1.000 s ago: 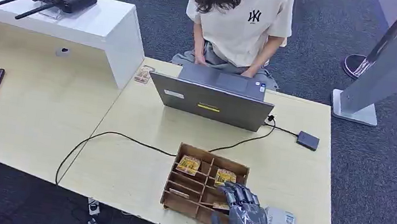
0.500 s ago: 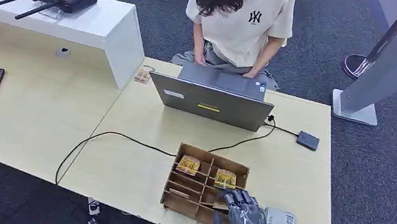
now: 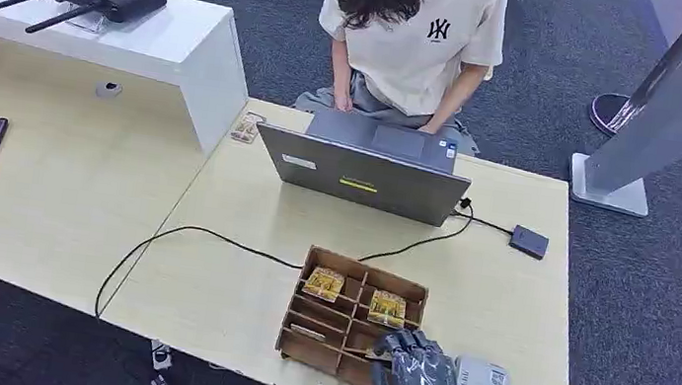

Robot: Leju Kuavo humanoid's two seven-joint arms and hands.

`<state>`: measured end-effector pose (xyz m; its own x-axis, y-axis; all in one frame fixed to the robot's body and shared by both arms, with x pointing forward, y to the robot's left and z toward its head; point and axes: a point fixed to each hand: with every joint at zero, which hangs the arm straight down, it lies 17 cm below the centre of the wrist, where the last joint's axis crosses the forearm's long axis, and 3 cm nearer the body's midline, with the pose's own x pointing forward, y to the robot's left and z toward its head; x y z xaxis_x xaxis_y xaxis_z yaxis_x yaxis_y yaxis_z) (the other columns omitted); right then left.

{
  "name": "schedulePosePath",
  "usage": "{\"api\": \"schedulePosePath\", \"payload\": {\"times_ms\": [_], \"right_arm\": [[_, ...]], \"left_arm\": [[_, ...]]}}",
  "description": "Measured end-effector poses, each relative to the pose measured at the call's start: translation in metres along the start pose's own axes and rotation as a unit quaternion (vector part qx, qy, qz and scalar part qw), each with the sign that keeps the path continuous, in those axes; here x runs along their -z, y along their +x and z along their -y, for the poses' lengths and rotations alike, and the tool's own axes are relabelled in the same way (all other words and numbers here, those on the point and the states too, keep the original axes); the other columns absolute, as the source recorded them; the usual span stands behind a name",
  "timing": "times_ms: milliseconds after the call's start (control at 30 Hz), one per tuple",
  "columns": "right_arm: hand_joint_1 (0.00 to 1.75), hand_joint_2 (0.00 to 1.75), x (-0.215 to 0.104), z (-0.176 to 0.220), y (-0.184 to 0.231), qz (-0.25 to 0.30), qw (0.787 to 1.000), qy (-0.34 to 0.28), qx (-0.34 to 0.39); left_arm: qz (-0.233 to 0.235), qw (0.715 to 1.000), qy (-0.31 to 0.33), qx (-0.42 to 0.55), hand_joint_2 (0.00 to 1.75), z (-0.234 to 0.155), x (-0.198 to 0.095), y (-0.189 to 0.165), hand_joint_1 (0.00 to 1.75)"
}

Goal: Pass the card to the sensor for recognition and then transmit it.

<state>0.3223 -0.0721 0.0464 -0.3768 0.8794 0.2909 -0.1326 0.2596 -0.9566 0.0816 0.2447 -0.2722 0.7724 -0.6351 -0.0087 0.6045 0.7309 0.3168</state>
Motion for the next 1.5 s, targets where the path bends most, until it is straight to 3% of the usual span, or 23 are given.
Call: {"api": "schedulePosePath", "payload": {"times_ms": [67, 300, 500, 633, 700, 733, 933, 1500], "right_arm": [[1.01, 1.75, 0.0, -0.002, -0.001, -0.001, 1.0, 0.002, -0.001], [0.75, 1.75, -0.001, -0.007, -0.004, -0.004, 1.0, 0.01, -0.006], [0.73, 1.75, -0.001, -0.011, -0.006, -0.009, 1.0, 0.017, -0.008], [0.98, 1.75, -0.001, -0.011, -0.006, -0.009, 1.0, 0.019, -0.009], [0.98, 1.75, -0.001, -0.011, -0.006, -0.009, 1.0, 0.02, -0.009], [1.34, 1.75, -0.001, -0.011, -0.006, -0.01, 1.0, 0.02, -0.01], [1.68, 1.75, 0.0, -0.01, -0.007, -0.01, 1.0, 0.019, -0.01], [1.75, 1.75, 0.003, -0.008, -0.006, -0.012, 1.0, 0.017, -0.003]], "left_arm": [[0.0, 1.0, 0.0, 0.0, 0.0, 0.0, 0.0, 0.0, 0.0], [0.0, 1.0, -0.001, -0.001, 0.0, 0.0, 0.0, 0.0, 0.0], [-0.001, 1.0, 0.0, -0.003, 0.0, 0.0, 0.0, 0.0, 0.0], [-0.002, 1.0, 0.0, -0.004, 0.0, 0.0, 0.0, 0.0, 0.0], [-0.002, 1.0, 0.0, -0.004, 0.0, 0.0, 0.0, 0.0, 0.0], [-0.002, 1.0, 0.0, -0.004, 0.0, 0.0, 0.0, 0.0, 0.0], [-0.002, 1.0, 0.0, -0.005, 0.0, 0.0, 0.0, 0.0, 0.0], [-0.002, 1.0, 0.001, -0.01, 0.0, -0.001, 0.0, 0.0, 0.0]]}}
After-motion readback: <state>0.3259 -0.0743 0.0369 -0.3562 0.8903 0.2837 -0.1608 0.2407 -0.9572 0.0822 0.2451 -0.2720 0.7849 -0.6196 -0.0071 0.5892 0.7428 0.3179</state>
